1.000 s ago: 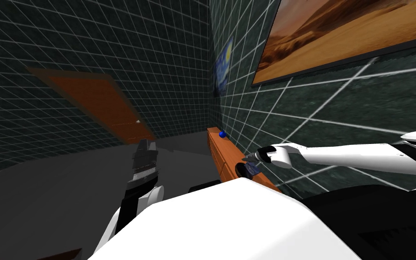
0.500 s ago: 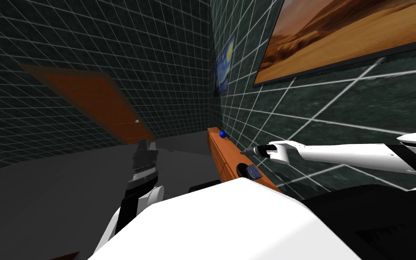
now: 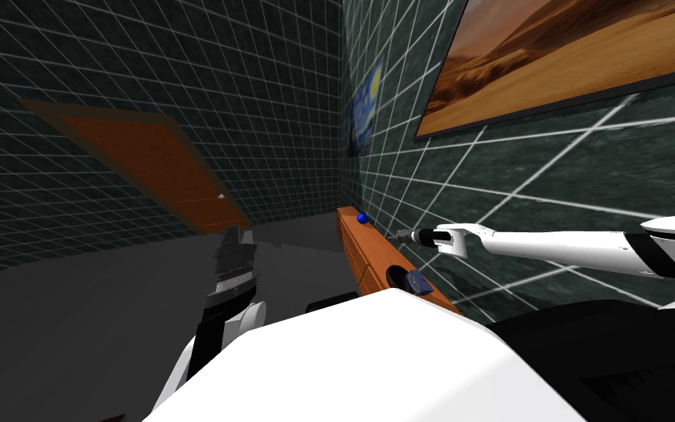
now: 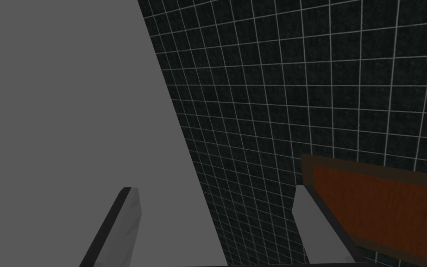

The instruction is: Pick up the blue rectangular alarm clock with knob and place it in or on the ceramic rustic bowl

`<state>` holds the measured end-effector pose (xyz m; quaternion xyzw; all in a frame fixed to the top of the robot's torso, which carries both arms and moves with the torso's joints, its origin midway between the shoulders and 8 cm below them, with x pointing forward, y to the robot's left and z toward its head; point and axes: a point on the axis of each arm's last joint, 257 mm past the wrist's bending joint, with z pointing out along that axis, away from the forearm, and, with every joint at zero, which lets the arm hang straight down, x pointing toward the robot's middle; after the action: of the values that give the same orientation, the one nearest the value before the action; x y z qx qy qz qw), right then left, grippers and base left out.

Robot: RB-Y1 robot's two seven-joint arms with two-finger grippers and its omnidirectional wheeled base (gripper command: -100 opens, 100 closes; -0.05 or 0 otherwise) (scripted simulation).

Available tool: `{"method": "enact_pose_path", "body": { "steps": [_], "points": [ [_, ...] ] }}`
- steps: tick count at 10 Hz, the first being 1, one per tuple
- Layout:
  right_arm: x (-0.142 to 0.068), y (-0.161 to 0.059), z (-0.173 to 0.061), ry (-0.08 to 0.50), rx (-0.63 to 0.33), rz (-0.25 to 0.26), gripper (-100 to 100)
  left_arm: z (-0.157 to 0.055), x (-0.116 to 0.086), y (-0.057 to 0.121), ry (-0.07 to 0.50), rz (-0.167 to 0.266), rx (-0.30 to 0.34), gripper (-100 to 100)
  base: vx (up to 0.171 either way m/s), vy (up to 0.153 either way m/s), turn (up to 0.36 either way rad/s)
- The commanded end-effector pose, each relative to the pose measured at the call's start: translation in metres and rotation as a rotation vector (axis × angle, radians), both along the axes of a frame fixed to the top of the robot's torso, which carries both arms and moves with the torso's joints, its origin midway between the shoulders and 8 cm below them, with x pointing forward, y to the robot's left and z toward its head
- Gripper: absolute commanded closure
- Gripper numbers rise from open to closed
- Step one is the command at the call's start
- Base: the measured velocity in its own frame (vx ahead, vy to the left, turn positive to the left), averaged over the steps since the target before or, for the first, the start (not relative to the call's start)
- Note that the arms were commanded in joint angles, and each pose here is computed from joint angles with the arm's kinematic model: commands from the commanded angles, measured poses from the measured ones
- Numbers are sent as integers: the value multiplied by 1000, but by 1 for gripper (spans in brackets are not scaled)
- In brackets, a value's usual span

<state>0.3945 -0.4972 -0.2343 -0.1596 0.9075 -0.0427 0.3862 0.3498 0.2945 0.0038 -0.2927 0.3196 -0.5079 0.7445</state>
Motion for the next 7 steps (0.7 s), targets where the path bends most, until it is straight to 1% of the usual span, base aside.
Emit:
{"method": "enact_pose_path", "body": {
  "steps": [1,2,3,4,5,7],
  "points": [
    [12,1,3,-50,48,-6,-100,0,0,0,0,0,0,0,44,91,-87],
    [12,-10,2,-56,41,-11,-100,0,0,0,0,0,0,0,58,123,-74],
    [14,-20,7,-70,40,-15,-100,0,0,0,0,0,0,0,33,63,-7],
    [16,-23,11,-83,42,-4,-100,0,0,0,0,0,0,0,10,13,13],
    [27,-13,25,-119,38,44,-100,0,0,0,0,0,0,0,0,-9,2],
    [39,-10,40,-155,-4,89,-100,0,0,0,0,0,0,0,-3,-11,1]
  ]
}}
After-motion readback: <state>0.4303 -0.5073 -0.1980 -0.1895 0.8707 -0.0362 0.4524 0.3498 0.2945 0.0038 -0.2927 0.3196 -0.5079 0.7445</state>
